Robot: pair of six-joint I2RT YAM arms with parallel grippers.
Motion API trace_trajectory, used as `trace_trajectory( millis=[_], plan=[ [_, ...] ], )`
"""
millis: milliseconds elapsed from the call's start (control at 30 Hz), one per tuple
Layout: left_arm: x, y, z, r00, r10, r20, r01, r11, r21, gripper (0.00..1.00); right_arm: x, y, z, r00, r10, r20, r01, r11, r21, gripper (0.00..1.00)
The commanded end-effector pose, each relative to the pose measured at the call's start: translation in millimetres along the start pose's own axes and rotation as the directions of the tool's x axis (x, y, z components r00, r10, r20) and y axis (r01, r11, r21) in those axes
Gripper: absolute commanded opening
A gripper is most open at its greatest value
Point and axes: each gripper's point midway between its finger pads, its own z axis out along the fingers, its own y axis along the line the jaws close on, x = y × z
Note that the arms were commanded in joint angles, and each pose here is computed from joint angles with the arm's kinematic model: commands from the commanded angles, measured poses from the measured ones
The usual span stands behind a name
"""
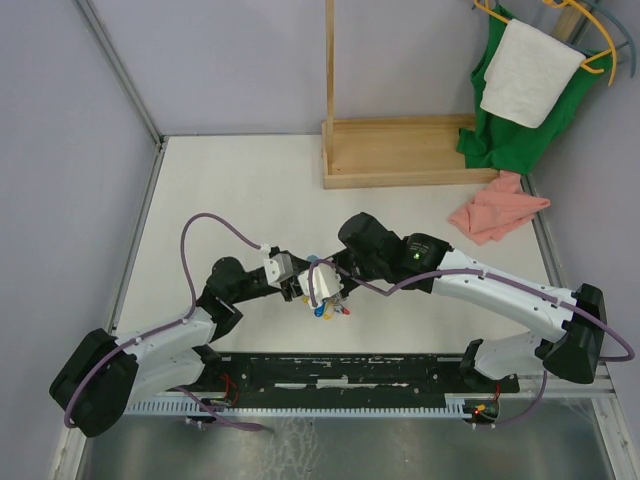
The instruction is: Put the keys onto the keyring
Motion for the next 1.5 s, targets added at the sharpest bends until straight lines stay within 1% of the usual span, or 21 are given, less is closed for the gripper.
trace_trajectory(
  millis=[0,67,167,233,333,367,533,733,800,933,1100,1200,1367,1400,1433,1467],
  plan=[
    [-24.8,7.9,7.2,0.993,0.103,0.057,-0.103,0.995,0.004,0.36,-17.0,-16.6,-11.2,0.997,-0.032,0.069,0.027,0.997,0.067,0.01],
    [-23.8,8.5,7.6,0.994,0.097,0.051,-0.098,0.995,0.005,0.34,-17.7,-16.2,-10.8,0.997,-0.032,0.073,0.028,0.998,0.064,0.01],
    [-20.2,8.4,9.3,0.996,0.082,0.032,-0.082,0.997,0.014,0.29,-18.2,-16.6,-10.7,0.997,-0.036,0.075,0.031,0.997,0.066,0.01],
    [-16.3,7.6,10.0,0.997,0.07,0.015,-0.07,0.997,0.024,0.22,-17.1,-16.6,-11.7,0.997,-0.037,0.071,0.032,0.997,0.07,0.01],
    [-10.8,8.8,10.4,0.998,0.057,-0.007,-0.057,0.998,0.021,0.04,-14.3,-17.0,-14.3,0.998,-0.037,0.058,0.032,0.996,0.085,0.01],
    [-9.7,9.9,10.5,0.999,0.051,-0.013,-0.051,0.999,0.014,0.03,-12.0,-16.9,-15.6,0.998,-0.034,0.05,0.029,0.995,0.093,0.01],
    [-13.8,18.1,8.1,1.0,0.018,-0.004,-0.018,0.999,-0.051,0.03,2.6,-12.8,-22.3,1.0,-0.009,0.006,0.008,0.99,0.144,0.01],
    [-28.5,17.9,7.1,0.996,-0.046,0.074,0.052,0.996,-0.077,0.03,18.1,-0.1,-12.0,1.0,0.013,-0.018,-0.01,0.985,0.171,0.01],
    [-31.6,19.7,6.9,0.994,-0.07,0.089,0.078,0.993,-0.091,0.03,18.8,4.2,-7.6,1.0,0.02,-0.007,-0.018,0.985,0.169,0.01],
    [-38.0,22.1,7.4,0.985,-0.118,0.129,0.132,0.985,-0.107,0.03,9.8,8.5,0.1,0.998,0.035,0.058,-0.044,0.986,0.16,0.01],
    [-43.1,21.8,8.1,0.972,-0.153,0.178,0.173,0.979,-0.104,0.03,10.1,11.3,10.0,0.997,0.042,0.07,-0.053,0.985,0.165,0.01],
    [-38.3,20.9,7.9,0.971,-0.166,0.173,0.185,0.977,-0.103,0.03,10.2,8.3,11.5,0.997,0.036,0.075,-0.05,0.981,0.189,0.01],
    [-28.9,17.8,4.1,0.979,-0.152,0.137,0.168,0.98,-0.108,0.03,11.1,-6.0,-1.7,0.999,-0.011,0.036,0.002,0.972,0.233,0.01],
    [-28.1,18.2,3.1,0.982,-0.14,0.127,0.155,0.982,-0.112,0.04,9.4,-9.6,-4.7,0.999,-0.021,0.032,0.013,0.972,0.236,0.01],
    [-26.8,18.3,2.5,0.985,-0.13,0.113,0.143,0.983,-0.114,0.08,6.9,-13.1,-7.8,0.999,-0.034,0.032,0.025,0.971,0.239,0.01],
    [-26.5,18.4,2.3,0.988,-0.118,0.102,0.13,0.985,-0.112,0.14,4.8,-15.4,-9.8,0.999,-0.042,0.032,0.033,0.972,0.234,0.01]
  ],
)
